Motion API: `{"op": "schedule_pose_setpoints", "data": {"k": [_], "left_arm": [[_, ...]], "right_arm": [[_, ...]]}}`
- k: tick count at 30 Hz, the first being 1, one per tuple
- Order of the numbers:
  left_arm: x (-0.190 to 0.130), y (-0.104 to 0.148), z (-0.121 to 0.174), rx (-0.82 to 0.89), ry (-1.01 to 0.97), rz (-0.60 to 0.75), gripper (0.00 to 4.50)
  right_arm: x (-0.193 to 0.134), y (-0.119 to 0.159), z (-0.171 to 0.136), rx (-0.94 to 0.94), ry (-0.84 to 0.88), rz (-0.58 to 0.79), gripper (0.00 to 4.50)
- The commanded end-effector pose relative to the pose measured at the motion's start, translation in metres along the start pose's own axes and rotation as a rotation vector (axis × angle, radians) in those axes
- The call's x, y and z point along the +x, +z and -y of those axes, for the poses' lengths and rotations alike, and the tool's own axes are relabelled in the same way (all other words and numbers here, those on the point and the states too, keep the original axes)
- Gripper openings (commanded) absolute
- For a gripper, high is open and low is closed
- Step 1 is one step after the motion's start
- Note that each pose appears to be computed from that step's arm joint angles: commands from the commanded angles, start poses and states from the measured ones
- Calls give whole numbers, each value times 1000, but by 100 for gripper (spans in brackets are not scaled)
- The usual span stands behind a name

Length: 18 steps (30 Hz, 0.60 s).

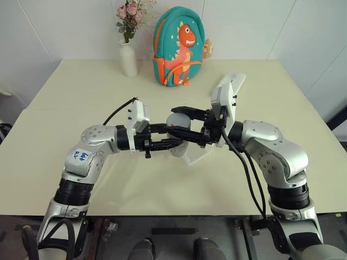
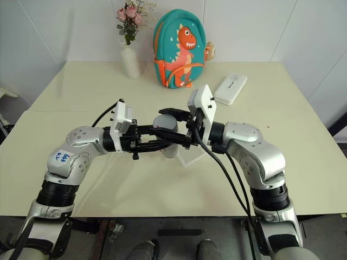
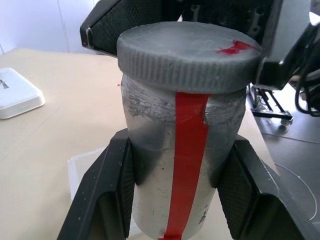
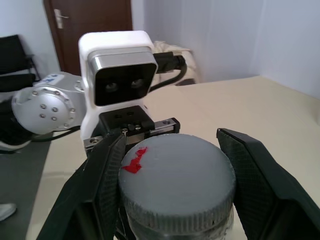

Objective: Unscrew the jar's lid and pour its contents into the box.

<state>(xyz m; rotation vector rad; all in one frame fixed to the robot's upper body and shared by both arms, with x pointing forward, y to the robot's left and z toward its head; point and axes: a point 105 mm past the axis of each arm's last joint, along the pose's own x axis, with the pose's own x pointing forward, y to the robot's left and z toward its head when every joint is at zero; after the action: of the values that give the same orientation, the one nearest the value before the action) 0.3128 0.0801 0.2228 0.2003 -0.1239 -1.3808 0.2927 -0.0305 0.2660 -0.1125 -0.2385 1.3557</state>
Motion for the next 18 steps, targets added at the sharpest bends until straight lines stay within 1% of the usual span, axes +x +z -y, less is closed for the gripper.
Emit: {"op": "schedule_pose_setpoints", "data": {"k": [1,8,10,11,13,14,18], "left_arm": [[-8,-10,-13,-41,59,-38,188],[-10,-13,-14,-46,25,-53,188],[-10,-13,-15,-35,17,-62,188],[-10,-13,-15,-29,13,-66,188],[-9,-11,-15,-13,7,-73,188],[-9,-10,-15,-4,4,-75,188],[-6,-6,-16,35,2,-79,188]], "right_arm": [[14,36,-46,-86,331,142,256],[17,34,-44,-98,359,132,256],[19,32,-42,-108,344,114,329],[20,31,-41,-114,339,109,357],[23,32,-35,-163,279,115,428],[23,31,-34,-170,268,108,446],[24,27,-30,-212,233,66,446]]}}
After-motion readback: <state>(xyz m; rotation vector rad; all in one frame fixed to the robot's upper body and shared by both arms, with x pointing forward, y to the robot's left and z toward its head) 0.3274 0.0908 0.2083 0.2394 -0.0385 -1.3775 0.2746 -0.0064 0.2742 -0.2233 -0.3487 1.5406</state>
